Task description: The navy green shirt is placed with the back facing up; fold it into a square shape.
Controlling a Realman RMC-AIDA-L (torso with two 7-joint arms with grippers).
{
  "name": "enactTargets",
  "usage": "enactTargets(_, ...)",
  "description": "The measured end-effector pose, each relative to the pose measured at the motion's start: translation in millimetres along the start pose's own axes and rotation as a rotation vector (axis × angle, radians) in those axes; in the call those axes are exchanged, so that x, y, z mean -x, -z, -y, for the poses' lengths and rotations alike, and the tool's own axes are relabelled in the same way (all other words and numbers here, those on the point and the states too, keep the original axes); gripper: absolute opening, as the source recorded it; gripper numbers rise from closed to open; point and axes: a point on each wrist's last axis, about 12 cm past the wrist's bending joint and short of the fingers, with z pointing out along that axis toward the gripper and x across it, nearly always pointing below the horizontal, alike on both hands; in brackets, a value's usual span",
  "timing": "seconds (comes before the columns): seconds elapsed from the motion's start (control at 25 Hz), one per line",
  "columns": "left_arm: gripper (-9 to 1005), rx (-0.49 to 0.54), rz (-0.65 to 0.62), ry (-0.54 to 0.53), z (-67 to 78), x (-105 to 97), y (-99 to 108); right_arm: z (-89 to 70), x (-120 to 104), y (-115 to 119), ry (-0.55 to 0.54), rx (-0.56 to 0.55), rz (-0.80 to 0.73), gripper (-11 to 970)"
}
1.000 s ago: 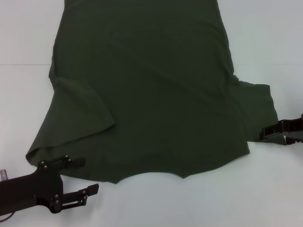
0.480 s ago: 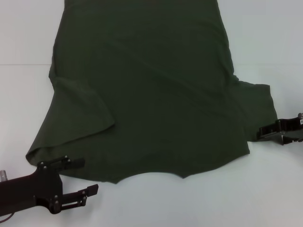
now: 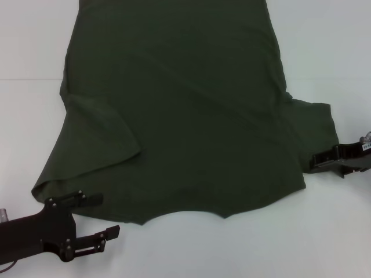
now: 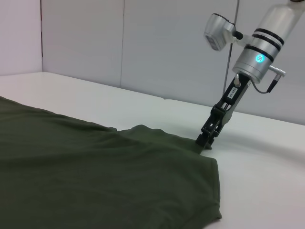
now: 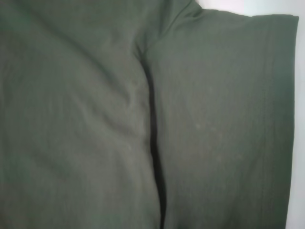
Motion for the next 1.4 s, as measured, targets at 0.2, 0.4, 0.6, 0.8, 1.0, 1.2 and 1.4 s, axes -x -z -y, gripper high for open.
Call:
enactTargets(0.2,778,0.000,0.000,0.000,0.0,0.0,0.0,-1.5,0.9,-0.5,0.002,0.002,0.003,852)
enactTargets(0.4,778,0.000,0.000,0.000,0.0,0.0,0.0,-5.5,3.4,-1.2,0.008,0.006,0.010,844)
enactTargets(0.6,777,0.001,-0.001,0.000,-0.1,0.0,0.0,-10.2,5.2,-3.0,0.016,0.010,0.016,836)
enactTargets(0.8,778,0.002,-0.001,0.000,-0.3,-0.1,0.1,-11.8,5.0,-4.3,0.016,0.014,0.018,827)
enactTargets(1.0,778,0.004,-0.001,0.000,-0.4,-0.2,0.2,-13.3,5.1,-5.1,0.016,0.015,0.018,819)
enactTargets(1.2,778,0.004,-0.001,0.001,-0.4,-0.3,0.3,-13.2,6.6,-3.9,-0.005,0.010,0.023,810)
enactTargets(1.4,778,0.006,0.003,0.004,0.3,-0.7,1.4,-16.7,8.0,-4.3,0.016,-0.001,0.015,802)
